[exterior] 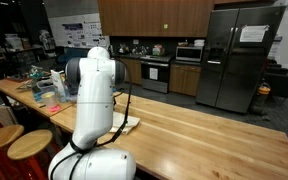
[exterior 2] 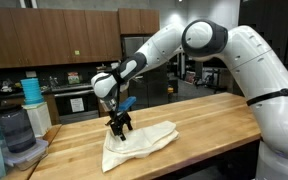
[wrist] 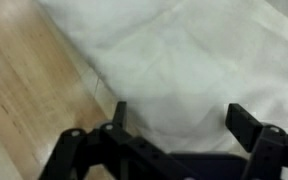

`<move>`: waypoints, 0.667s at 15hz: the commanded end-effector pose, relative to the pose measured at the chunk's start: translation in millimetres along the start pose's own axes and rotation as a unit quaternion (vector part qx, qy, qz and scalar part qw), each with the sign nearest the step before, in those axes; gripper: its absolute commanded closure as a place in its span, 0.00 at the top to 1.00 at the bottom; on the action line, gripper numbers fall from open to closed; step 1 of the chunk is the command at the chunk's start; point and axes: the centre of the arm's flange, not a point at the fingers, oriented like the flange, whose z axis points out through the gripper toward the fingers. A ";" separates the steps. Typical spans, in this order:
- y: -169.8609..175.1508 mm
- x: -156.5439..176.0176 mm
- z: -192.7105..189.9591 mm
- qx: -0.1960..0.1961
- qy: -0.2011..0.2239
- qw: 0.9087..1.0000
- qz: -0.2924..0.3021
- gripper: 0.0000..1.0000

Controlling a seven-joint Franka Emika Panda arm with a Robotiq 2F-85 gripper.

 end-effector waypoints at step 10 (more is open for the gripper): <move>-59.1 -66.1 -49.3 0.016 -0.004 1.000 0.014 1.00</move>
